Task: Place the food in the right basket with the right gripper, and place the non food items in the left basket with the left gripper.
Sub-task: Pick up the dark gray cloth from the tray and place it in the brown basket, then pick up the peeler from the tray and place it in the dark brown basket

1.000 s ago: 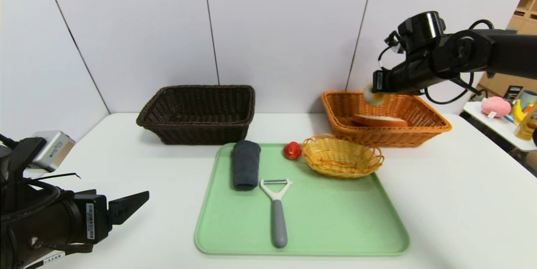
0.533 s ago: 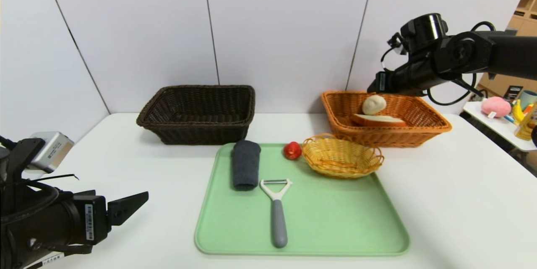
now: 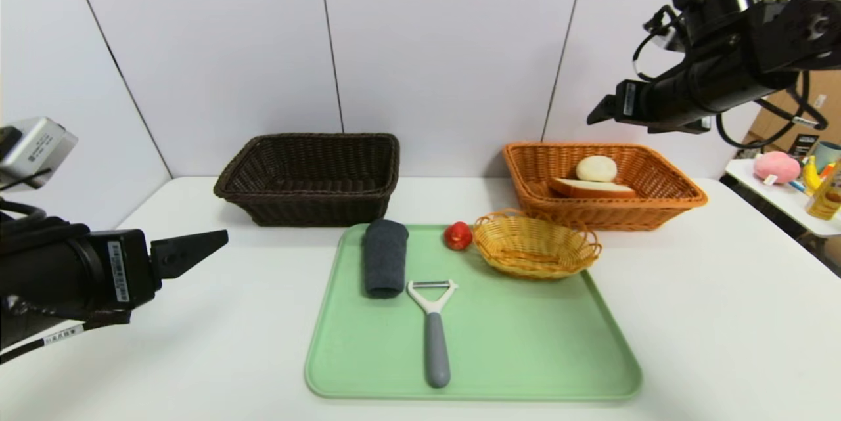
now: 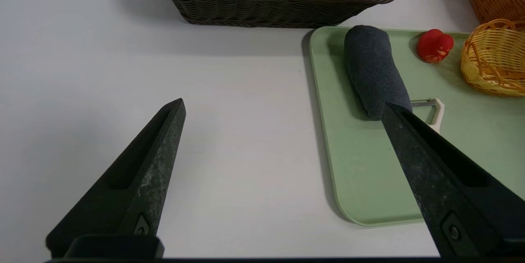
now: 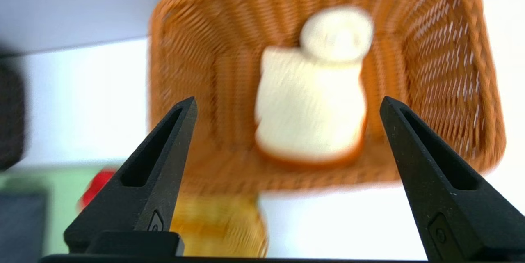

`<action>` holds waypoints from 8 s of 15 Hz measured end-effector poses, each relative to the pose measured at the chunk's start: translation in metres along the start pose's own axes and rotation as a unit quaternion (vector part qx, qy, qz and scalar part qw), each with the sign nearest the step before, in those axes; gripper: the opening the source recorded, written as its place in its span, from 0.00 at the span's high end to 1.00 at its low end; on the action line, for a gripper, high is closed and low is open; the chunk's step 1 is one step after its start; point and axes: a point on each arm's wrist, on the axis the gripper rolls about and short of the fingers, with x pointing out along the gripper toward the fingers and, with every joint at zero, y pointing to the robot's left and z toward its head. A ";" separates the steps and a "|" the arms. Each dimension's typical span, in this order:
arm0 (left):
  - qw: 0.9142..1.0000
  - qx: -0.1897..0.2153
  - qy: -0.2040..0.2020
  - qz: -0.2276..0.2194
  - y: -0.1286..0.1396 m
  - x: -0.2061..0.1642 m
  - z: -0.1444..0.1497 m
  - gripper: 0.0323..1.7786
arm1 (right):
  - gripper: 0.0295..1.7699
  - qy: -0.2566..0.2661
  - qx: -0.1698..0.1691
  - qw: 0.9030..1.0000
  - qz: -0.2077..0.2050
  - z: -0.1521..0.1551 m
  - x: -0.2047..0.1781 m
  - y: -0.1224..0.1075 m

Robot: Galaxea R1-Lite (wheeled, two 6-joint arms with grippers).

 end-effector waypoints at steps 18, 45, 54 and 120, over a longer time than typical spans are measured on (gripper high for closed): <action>0.965 0.053 0.251 0.048 -0.192 0.149 -0.005 0.05 | 0.04 0.244 0.080 0.958 0.129 -0.107 -0.194 -0.034; 0.951 0.005 0.268 0.156 -0.178 0.239 -0.047 0.57 | 0.04 0.260 0.069 0.956 0.118 -0.124 -0.194 -0.039; 0.962 -0.079 0.259 -0.041 -0.180 0.145 0.039 0.88 | 0.04 0.265 0.069 0.955 0.116 -0.131 -0.197 -0.041; 0.931 0.025 0.359 0.053 -0.239 0.110 -0.038 0.05 | 0.03 0.120 -0.115 0.986 0.011 -0.144 -0.138 -0.027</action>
